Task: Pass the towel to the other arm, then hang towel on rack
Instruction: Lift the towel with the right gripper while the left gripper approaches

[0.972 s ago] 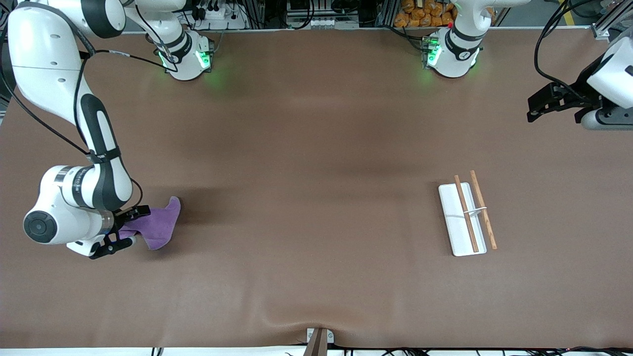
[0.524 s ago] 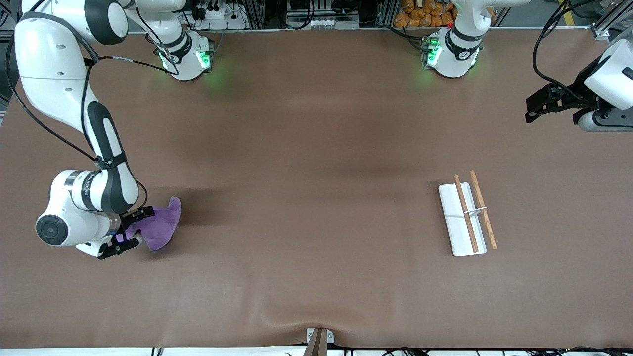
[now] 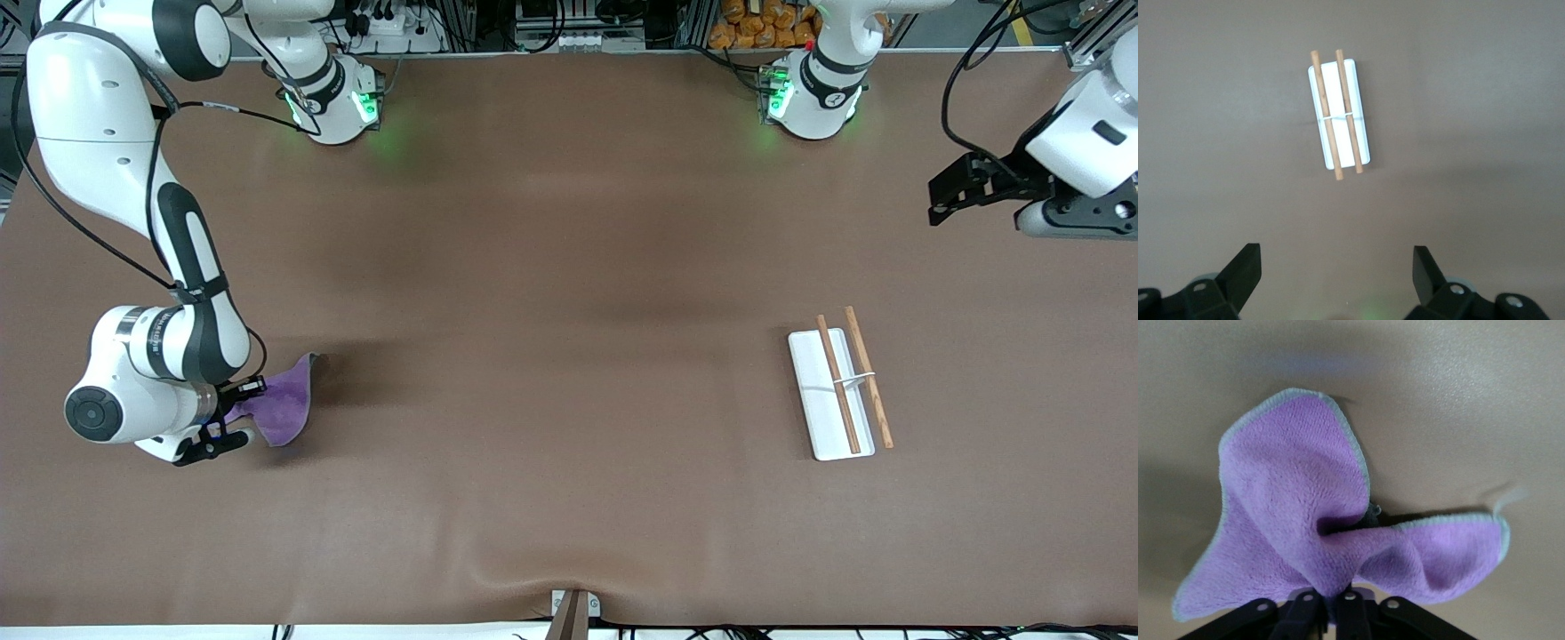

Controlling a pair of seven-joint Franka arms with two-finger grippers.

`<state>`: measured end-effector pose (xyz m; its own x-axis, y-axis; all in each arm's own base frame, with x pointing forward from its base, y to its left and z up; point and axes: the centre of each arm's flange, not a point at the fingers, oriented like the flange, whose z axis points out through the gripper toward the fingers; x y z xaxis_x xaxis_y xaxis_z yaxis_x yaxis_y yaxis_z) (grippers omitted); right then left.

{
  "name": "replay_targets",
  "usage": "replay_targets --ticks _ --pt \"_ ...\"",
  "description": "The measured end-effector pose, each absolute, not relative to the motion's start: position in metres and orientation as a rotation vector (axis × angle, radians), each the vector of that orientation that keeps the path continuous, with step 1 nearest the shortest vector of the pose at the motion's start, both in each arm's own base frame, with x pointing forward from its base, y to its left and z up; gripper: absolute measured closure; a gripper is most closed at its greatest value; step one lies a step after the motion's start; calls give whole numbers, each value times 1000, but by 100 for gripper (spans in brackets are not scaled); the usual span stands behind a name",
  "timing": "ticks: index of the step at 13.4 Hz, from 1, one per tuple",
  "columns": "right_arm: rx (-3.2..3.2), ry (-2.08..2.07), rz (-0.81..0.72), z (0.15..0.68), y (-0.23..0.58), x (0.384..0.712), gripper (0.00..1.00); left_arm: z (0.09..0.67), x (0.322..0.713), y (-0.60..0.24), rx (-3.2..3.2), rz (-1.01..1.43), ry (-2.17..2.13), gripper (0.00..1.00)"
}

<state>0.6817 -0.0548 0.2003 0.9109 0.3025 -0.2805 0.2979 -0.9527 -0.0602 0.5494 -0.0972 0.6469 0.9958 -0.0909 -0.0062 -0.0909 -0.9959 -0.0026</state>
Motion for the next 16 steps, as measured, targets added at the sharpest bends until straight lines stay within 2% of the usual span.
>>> replay_targets --ticks 4,7,9,12,16 --pt "-3066 -504 383 231 -44 697 95 634 561 -120 -3142 -26 190 0" --pt "-3058 -566 313 299 -15 710 95 621 567 -139 -3147 -23 228 0" --pt "-3025 -658 189 364 26 712 95 610 570 -157 -3153 -9 216 0" --pt "-2907 -864 36 431 124 697 95 598 572 -186 -3163 -23 200 0" --pt "-2715 -1085 -95 466 243 669 95 587 578 -199 -3174 -33 151 0"
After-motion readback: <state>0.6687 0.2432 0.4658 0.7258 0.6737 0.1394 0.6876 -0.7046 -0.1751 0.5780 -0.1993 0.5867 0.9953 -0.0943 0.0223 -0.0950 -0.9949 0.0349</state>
